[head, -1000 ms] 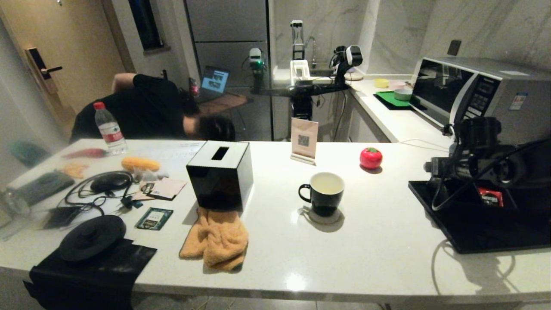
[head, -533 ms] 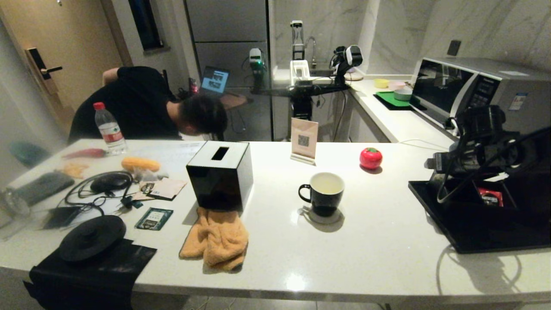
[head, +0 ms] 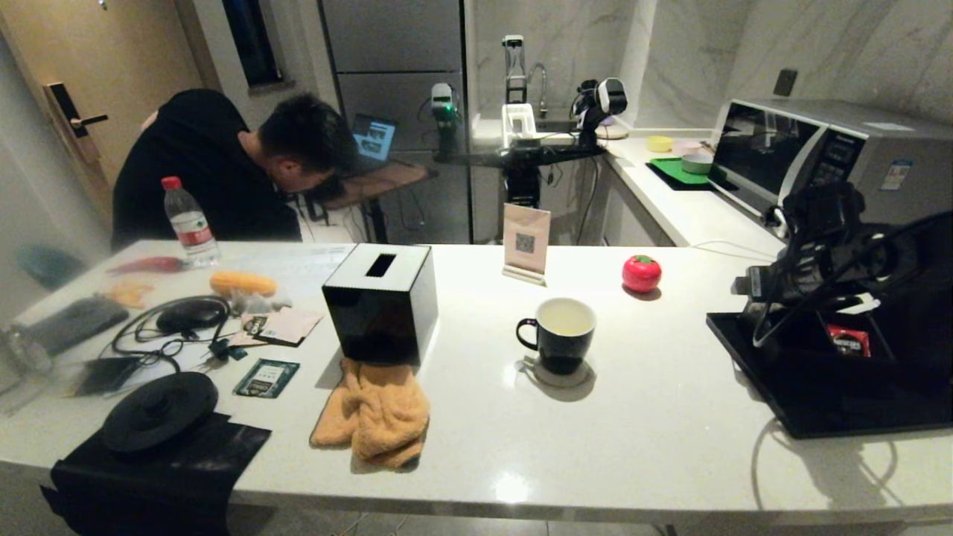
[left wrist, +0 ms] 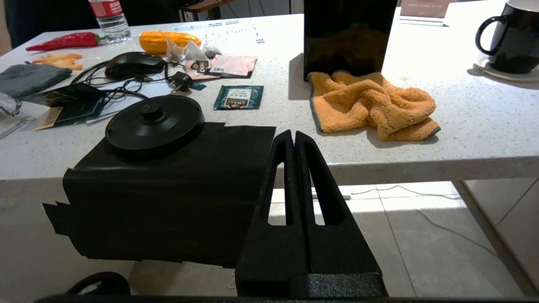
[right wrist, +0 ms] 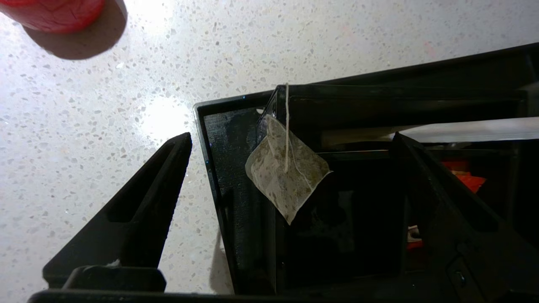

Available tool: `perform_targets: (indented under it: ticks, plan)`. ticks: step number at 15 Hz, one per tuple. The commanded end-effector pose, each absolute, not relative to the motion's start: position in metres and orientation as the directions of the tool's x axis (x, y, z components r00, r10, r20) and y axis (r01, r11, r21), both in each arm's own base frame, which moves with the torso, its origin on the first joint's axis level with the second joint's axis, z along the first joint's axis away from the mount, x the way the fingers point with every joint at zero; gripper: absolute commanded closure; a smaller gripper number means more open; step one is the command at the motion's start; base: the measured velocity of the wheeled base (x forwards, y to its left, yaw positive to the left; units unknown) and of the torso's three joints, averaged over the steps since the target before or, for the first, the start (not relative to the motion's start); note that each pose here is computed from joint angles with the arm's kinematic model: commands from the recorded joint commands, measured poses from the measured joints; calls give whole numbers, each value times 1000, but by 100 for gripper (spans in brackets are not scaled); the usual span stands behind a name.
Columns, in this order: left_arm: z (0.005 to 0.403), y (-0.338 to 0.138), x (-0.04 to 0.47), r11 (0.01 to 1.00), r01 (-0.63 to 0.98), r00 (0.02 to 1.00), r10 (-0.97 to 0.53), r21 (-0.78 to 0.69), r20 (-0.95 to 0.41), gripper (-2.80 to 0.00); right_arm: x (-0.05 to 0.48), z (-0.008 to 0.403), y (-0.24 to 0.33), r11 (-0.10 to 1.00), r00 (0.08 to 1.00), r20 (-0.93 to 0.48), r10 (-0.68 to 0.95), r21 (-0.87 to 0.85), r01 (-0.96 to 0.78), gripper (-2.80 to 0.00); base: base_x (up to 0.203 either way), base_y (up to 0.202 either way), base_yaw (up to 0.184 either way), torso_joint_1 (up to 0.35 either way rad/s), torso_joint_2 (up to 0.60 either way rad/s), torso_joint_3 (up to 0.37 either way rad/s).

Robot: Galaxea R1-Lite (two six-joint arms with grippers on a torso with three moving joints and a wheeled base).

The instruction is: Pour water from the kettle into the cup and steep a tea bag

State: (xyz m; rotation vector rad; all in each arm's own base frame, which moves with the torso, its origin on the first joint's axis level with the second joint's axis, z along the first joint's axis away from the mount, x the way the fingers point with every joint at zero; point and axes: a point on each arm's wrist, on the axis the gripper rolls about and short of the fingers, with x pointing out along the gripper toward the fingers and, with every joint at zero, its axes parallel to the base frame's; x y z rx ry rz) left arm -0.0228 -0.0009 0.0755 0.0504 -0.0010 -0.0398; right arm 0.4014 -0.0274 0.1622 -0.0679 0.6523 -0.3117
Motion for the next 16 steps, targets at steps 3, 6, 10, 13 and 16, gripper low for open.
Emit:
perform_targets:
  ticks: [3, 6, 10, 13, 16]
  plan:
    - [75, -1, -23, 998, 40, 999, -40, 51, 0, 0, 406, 152, -27, 951, 735, -605, -307, -157, 268, -280, 0, 0, 0, 0, 0, 0]
    - [75, -1, -23, 998, 40, 999, -40, 51, 0, 0, 407, 149, -27, 951, 732, -609, -307, -156, 268, -280, 0, 0, 0, 0, 0, 0]
    - [75, -1, -23, 998, 40, 999, -40, 51, 0, 0, 407, 149, -27, 951, 732, -609, -307, -156, 268, 0, 0, 0, 0, 0, 0, 0]
    - [75, -1, -23, 998, 40, 999, -40, 51, 0, 0, 407, 150, -27, 951, 732, -608, -307, -156, 269, 0, 0, 0, 0, 0, 0, 0]
    - [75, -1, -23, 998, 40, 999, -40, 51, 0, 0, 406, 151, -27, 951, 734, -605, -307, -156, 268, 0, 0, 0, 0, 0, 0, 0]
